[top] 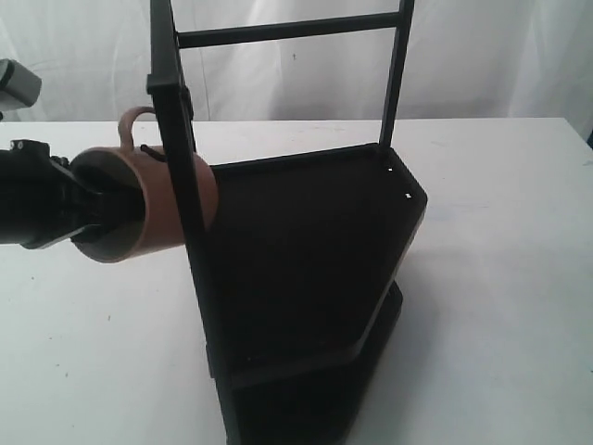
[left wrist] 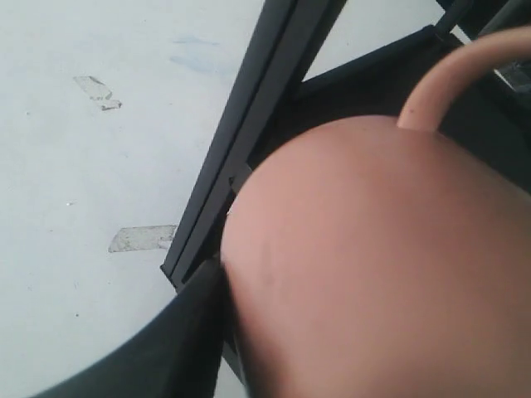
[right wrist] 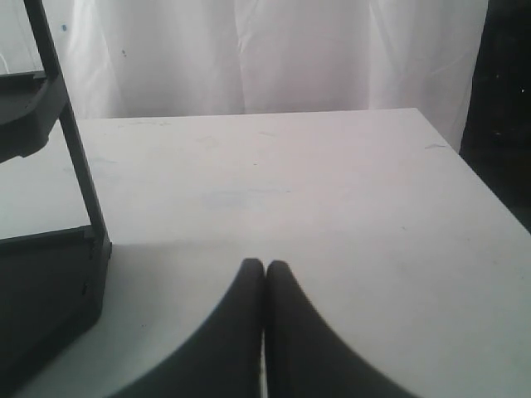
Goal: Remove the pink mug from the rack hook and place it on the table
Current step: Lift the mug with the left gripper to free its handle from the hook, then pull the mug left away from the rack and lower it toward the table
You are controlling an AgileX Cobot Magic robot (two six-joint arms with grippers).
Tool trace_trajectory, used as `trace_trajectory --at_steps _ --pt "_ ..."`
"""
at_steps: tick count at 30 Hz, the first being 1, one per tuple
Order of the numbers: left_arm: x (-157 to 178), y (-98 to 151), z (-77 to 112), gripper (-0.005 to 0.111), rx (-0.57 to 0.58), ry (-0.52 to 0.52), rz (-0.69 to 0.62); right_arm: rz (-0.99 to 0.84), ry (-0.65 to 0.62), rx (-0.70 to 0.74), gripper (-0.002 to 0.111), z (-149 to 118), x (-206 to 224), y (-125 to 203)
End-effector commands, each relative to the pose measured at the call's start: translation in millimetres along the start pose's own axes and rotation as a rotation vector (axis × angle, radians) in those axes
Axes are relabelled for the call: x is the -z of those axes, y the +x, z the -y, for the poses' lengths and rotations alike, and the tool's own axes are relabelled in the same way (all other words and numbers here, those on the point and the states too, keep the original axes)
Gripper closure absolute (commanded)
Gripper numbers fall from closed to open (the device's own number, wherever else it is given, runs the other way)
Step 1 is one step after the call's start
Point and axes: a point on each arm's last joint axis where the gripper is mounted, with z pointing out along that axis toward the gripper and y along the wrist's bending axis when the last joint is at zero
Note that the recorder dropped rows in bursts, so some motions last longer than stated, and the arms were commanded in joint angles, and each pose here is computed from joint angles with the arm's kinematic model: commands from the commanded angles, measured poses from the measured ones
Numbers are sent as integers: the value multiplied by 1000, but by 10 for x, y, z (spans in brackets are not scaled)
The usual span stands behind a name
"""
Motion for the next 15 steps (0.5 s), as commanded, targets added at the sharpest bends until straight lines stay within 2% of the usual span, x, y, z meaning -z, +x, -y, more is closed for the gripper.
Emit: trace_trajectory --at_steps 1,5,8,15 --pt "17 -4 29 107 44 22 14 11 3 1 108 3 0 4" --pt "91 -32 53 107 23 19 45 11 3 1 108 3 0 4" --pt "254 -66 93 107 -78 -4 91 11 3 1 108 3 0 4" --pt "470 -76 130 107 -168 -44 128 11 3 1 108 3 0 4"
